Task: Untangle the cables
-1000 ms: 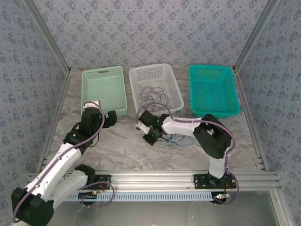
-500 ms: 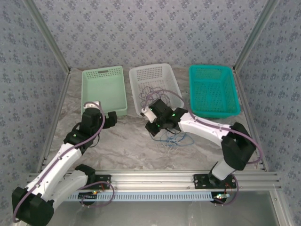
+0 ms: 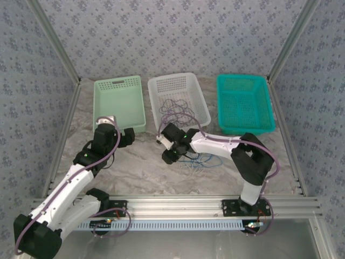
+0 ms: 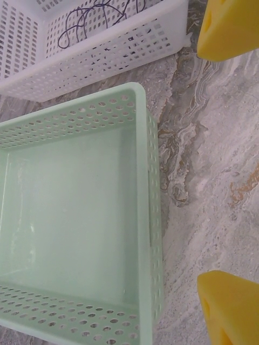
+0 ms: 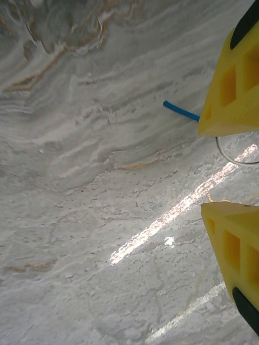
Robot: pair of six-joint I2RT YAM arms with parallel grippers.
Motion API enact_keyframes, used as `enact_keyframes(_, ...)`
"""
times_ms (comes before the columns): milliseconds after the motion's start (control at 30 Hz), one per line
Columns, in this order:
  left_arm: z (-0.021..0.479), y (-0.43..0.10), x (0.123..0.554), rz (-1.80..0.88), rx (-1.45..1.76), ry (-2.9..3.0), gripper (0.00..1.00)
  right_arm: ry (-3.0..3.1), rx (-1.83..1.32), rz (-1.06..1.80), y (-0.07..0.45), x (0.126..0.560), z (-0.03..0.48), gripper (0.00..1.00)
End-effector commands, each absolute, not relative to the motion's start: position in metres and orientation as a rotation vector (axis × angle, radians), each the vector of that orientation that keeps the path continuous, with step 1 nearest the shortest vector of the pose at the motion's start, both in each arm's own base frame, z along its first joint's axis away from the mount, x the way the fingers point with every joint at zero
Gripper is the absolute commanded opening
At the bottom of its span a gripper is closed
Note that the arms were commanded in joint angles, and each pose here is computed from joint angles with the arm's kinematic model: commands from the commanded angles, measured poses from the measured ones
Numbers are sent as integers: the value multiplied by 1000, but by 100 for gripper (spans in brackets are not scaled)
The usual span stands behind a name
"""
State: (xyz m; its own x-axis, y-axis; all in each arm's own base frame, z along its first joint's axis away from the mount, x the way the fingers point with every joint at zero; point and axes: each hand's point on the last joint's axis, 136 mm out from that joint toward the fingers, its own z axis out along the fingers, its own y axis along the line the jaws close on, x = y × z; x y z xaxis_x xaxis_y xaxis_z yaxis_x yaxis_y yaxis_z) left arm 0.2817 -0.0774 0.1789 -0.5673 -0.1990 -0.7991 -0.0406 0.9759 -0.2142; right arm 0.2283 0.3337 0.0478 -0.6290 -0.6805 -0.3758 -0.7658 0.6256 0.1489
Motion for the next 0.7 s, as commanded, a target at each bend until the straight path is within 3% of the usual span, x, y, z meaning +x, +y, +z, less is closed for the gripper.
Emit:
enact_keyframes(0,182,-78,285,-233,-177,2145,100,2608,-1138,346,328,234,37,39)
enact_keyframes(200,181,-79,286,-231,-170,2149,100,2637,-1110,254,319,240,22,39)
enact_keyframes(500,179,-80,287,-229,-167,2153,99,2535,-1072,323,329,237,65,39)
enact_keyframes(667,177,-81,288,-230,-167,2157,100,2553,-1066,262,322,243,60,39)
